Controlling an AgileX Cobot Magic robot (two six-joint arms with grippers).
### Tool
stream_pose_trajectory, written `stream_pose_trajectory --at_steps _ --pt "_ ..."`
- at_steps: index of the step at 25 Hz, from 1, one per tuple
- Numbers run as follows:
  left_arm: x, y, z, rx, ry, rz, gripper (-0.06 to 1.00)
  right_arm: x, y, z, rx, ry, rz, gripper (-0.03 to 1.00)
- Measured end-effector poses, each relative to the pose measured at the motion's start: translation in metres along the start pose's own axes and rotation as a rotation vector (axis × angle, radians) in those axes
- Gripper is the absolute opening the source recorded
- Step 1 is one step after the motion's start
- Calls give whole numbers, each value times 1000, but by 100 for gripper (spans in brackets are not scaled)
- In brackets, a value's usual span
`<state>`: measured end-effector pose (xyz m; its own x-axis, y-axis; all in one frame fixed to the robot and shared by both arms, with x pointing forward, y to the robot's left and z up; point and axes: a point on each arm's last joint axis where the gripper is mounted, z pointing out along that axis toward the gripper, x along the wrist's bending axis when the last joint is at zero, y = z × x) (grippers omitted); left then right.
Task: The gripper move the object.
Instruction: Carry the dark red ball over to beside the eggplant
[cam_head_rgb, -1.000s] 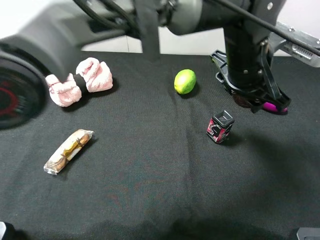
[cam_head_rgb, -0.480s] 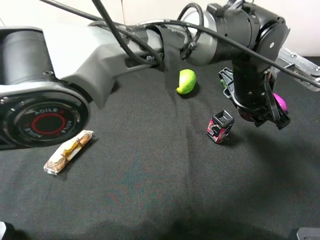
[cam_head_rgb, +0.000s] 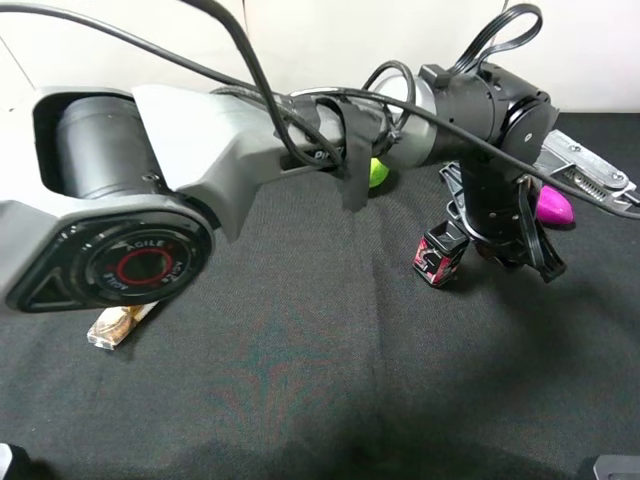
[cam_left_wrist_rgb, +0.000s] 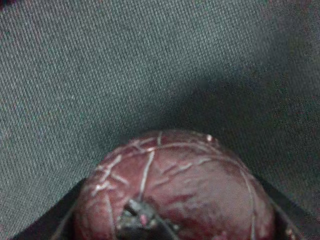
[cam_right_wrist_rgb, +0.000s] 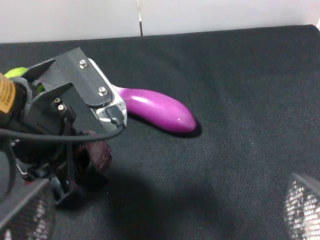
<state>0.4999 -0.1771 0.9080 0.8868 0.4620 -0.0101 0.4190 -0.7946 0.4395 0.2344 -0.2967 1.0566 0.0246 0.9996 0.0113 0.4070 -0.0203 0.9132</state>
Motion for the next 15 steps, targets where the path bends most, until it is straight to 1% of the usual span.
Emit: stream_pose_trajectory --at_steps 7,11,15 --pt "0 0 12 -39 0 0 58 0 0 0 0 1 0 69" --pt "0 -1 22 -67 0 25 58 0 0 0 0 1 0 69" --pt "0 1 23 -93 2 46 58 0 0 0 0 1 0 69"
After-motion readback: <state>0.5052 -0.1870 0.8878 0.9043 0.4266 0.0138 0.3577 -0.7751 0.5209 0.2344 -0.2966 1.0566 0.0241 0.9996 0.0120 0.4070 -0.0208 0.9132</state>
